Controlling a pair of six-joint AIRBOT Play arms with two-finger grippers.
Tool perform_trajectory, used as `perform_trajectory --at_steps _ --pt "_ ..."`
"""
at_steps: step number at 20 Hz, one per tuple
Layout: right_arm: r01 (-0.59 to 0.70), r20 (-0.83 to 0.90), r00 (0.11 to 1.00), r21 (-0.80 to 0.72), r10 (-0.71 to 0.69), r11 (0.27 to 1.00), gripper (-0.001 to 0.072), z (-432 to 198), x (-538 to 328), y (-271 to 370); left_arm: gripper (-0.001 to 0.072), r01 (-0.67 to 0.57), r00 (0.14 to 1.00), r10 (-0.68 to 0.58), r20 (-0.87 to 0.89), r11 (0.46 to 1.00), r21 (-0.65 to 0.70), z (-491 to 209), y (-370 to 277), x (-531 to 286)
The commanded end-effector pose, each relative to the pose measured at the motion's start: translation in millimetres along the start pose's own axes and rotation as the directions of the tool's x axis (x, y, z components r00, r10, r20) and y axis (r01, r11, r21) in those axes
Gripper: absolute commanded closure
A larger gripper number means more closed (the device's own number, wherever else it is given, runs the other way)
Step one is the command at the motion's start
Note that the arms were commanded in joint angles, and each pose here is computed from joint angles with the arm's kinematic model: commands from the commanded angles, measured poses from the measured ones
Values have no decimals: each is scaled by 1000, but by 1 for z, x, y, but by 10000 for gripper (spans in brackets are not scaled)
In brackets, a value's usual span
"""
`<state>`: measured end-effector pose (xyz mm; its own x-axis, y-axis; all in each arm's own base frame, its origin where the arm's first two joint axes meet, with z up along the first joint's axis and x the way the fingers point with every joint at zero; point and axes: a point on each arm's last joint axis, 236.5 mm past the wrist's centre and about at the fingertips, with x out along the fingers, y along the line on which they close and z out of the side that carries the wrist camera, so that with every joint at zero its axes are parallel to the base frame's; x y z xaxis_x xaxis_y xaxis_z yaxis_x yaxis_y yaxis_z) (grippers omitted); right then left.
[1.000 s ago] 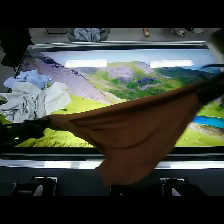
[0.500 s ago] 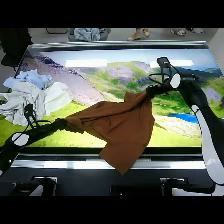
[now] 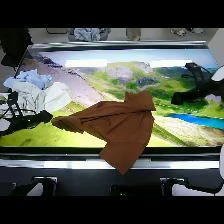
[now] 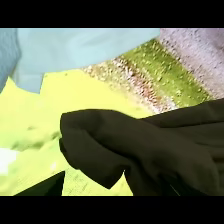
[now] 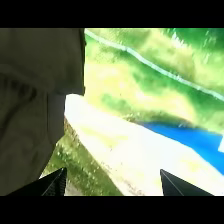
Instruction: Fold the shirts.
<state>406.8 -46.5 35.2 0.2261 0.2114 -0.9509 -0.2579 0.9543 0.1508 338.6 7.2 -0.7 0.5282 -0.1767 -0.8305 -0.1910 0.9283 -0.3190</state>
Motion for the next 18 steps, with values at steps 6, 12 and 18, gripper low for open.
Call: perform_trajectory --at_steps 6,12,18 --pt "-305 -220 930 -22 293 952 24 -77 50 69 -13 -6 984 -14 -180 994 -111 -27 22 73" --pt "-285 -208 943 -99 260 954 17 -68 82 96 -13 33 993 -42 -106 995 -89 -9 16 76" --pt "-408 -284 878 -26 385 912 19 -95 107 131 184 33 993 -42 -113 996 -80 -11 15 80"
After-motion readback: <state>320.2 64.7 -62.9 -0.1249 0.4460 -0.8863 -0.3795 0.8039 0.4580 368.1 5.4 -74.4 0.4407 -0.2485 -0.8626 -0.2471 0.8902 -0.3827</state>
